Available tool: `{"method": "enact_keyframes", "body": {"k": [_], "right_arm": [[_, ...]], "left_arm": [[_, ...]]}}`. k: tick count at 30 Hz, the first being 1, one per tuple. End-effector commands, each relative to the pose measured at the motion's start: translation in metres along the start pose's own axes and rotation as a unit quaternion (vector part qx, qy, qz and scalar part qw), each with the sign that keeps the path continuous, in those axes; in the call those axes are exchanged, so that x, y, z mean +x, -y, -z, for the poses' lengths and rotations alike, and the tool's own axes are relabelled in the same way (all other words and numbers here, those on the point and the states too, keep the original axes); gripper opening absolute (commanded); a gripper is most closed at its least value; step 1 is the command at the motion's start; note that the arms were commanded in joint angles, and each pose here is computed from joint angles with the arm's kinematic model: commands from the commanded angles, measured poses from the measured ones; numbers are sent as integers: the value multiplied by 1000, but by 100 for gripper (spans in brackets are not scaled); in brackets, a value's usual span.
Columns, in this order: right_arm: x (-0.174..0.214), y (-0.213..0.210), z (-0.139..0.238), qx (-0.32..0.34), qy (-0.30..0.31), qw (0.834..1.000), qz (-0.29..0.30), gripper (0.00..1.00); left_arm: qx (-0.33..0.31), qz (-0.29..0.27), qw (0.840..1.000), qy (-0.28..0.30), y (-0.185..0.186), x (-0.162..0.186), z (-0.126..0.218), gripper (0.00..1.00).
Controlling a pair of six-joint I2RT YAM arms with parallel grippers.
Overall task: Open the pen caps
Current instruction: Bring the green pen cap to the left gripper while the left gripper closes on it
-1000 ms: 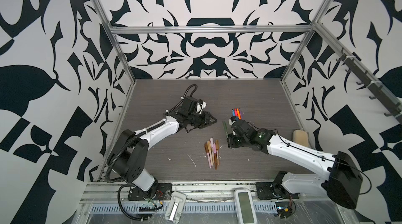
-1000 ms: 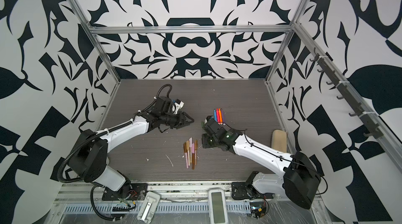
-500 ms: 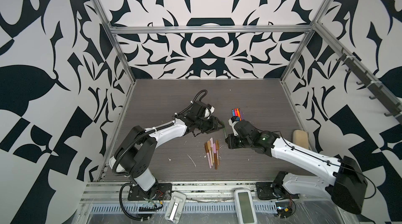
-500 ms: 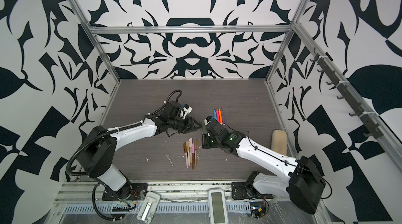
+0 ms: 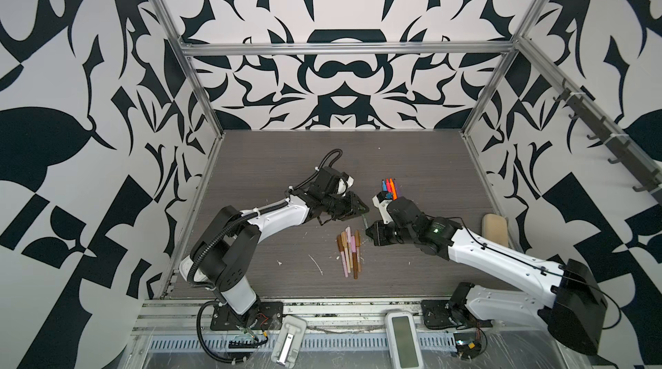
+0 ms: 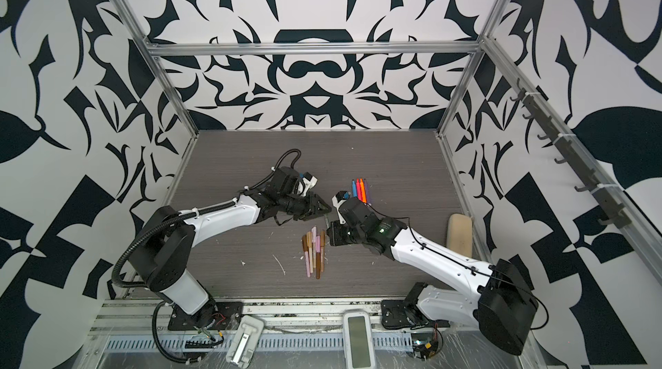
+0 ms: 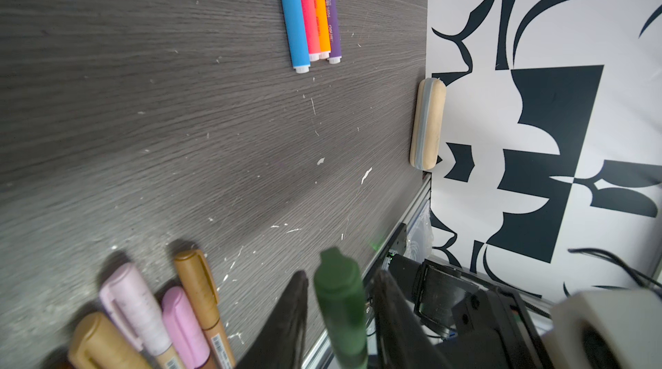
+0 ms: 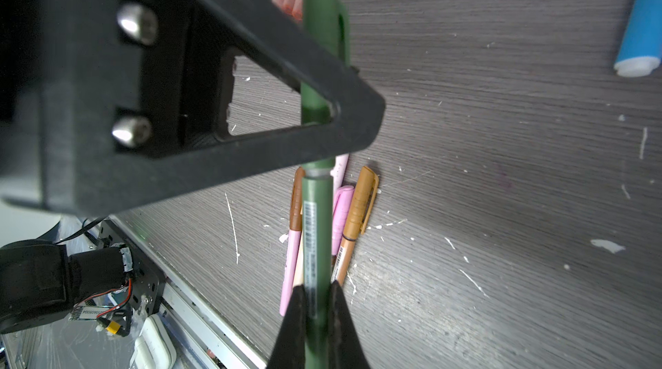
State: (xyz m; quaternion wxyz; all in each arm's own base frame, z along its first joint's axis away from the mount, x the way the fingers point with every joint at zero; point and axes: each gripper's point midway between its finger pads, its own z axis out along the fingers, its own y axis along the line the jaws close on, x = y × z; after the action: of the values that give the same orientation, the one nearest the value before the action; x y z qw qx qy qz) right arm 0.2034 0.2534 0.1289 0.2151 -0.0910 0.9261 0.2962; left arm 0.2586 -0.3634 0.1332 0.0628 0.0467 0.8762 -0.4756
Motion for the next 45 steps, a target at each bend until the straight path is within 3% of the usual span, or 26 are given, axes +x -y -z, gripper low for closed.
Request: {"method": "enact_keyframes", "body": {"k": [1,12,19,30,33,37,42,45], "right_arm": [[-4,-5,1,-13,10,1000,8,0],[-2,-4,0,-12,5,1000,8,2],[-3,0,-3,0,2,1000,5,17],[-3,6,-9,22,-5,1000,3,20],[-5,7,-9,27,-5,1000,3,18],[-5,5,-9,24,-6,1000,5,0],[1,6,-11,18,-15,1000,6,0],[7,5,-13,11,-19,1000,3,0]], "left_arm": [[6,-1,1000,-5,2,-1,-4,30],[10,-2,1000,-9,4,-1,-6,15],[14,-6,1000,-13,9,0,-7,10],[25,-12,999,-24,17,4,-10,3],[29,-15,999,-26,21,4,-10,2],[29,-20,999,-29,23,3,-10,0],[1,-62,997,-35,34,-12,-3,0],[-27,-79,996,-23,36,-39,9,0]]}}
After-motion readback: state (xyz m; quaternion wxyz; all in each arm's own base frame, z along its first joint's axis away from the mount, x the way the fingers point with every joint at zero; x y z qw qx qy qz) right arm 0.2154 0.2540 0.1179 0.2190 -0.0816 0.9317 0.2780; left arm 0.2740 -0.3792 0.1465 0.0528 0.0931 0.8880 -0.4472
